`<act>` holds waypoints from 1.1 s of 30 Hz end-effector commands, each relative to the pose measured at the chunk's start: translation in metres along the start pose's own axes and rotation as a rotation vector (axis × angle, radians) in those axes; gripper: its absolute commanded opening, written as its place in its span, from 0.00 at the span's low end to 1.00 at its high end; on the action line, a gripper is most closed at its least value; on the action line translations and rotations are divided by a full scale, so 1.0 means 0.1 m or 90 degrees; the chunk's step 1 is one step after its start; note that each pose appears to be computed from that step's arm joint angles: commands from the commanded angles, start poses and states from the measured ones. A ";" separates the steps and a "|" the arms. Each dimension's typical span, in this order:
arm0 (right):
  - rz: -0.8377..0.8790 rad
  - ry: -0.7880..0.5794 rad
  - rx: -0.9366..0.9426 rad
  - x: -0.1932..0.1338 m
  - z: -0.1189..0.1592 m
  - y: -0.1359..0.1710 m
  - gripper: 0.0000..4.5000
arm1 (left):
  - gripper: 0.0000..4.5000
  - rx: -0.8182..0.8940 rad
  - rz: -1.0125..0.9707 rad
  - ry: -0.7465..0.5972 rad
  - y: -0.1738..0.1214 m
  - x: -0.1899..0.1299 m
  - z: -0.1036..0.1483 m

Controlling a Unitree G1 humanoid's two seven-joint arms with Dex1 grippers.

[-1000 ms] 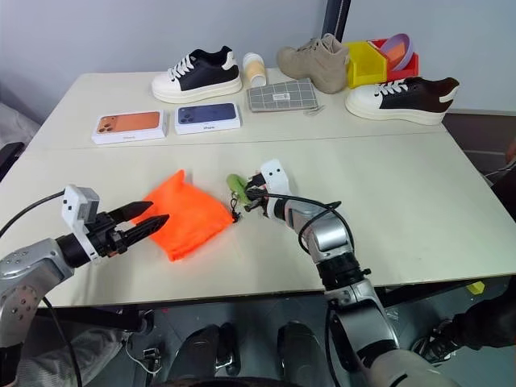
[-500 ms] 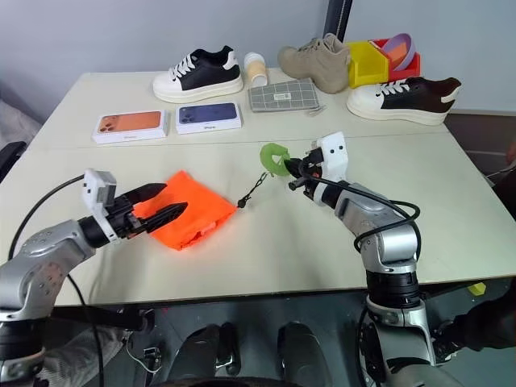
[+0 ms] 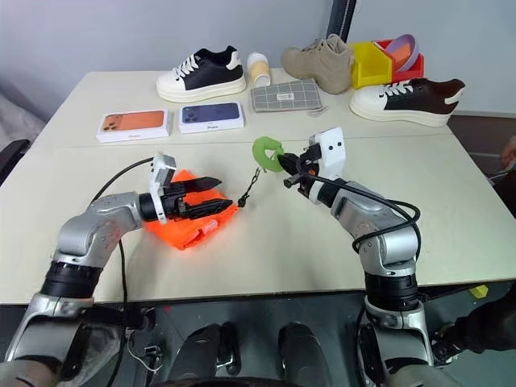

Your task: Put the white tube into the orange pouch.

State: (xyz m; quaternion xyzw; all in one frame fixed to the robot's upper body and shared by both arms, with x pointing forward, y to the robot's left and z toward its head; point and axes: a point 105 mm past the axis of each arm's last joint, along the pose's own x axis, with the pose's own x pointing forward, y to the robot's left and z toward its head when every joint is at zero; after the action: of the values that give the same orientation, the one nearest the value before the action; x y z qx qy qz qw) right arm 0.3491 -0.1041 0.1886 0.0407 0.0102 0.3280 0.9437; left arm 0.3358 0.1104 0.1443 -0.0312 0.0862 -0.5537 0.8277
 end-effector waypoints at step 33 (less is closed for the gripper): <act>0.031 -0.047 -0.020 0.01 0.16 0.18 0.00 | 0.57 0.051 -0.112 0.112 0.04 0.30 -0.16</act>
State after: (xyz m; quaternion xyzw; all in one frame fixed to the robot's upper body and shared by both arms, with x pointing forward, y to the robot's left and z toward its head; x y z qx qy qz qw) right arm 0.3462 -0.0971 0.1850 0.0427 0.0123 0.3333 0.9418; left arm 0.3485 0.0856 0.1200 0.0335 0.1426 -0.6228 0.7685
